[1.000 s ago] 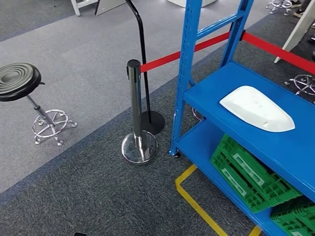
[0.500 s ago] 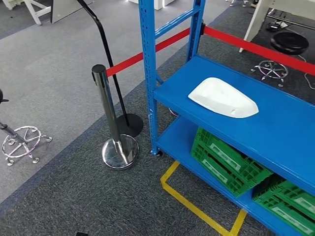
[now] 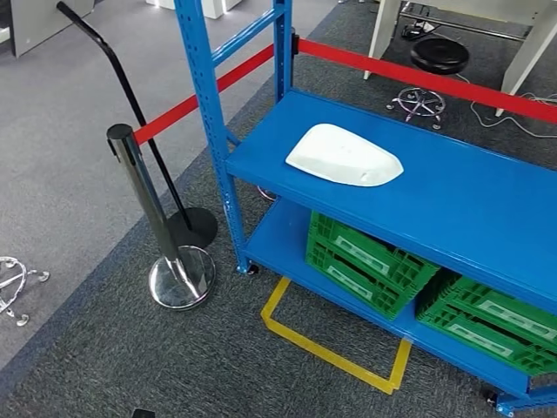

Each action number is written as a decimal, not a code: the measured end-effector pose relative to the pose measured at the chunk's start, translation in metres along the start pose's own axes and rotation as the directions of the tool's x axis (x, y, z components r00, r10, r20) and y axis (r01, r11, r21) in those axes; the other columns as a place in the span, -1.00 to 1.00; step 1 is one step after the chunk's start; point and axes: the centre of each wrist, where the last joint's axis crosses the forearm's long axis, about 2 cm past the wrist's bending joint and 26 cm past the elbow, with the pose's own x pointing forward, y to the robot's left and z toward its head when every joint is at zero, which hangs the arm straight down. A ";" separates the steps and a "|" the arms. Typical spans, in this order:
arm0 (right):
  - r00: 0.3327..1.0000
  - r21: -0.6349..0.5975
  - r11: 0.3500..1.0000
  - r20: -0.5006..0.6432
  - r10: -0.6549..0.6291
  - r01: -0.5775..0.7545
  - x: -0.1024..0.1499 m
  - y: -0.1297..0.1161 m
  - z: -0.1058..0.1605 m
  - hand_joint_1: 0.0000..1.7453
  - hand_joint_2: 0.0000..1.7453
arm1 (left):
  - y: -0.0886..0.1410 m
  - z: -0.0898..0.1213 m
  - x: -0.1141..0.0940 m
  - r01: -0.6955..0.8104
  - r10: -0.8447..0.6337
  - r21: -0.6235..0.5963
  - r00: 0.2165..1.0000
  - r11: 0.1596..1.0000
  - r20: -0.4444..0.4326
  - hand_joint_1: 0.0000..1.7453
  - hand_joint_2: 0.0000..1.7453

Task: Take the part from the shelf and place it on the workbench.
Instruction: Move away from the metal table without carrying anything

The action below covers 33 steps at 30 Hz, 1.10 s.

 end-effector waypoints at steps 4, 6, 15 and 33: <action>1.000 0.000 1.000 -0.005 0.000 0.000 -0.002 0.000 0.000 -1.00 -1.00 | -0.001 -0.002 0.003 -0.002 0.002 0.000 1.000 1.000 0.007 -1.00 -1.00; 1.000 0.000 1.000 -0.002 -0.001 0.001 -0.001 0.000 0.000 -1.00 -1.00 | -0.001 -0.002 0.002 -0.002 0.002 0.000 1.000 1.000 0.004 -1.00 -1.00; 1.000 0.002 1.000 -0.003 -0.003 0.003 -0.001 0.001 -0.001 -1.00 -1.00 | 0.001 -0.002 -0.001 0.002 -0.002 0.000 1.000 1.000 -0.006 -1.00 -1.00; 0.993 0.049 0.997 -0.100 0.067 -0.063 -0.003 0.007 -0.004 -1.00 -1.00 | -0.009 -0.006 0.003 -0.021 0.021 -0.015 1.000 1.000 0.014 -1.00 1.00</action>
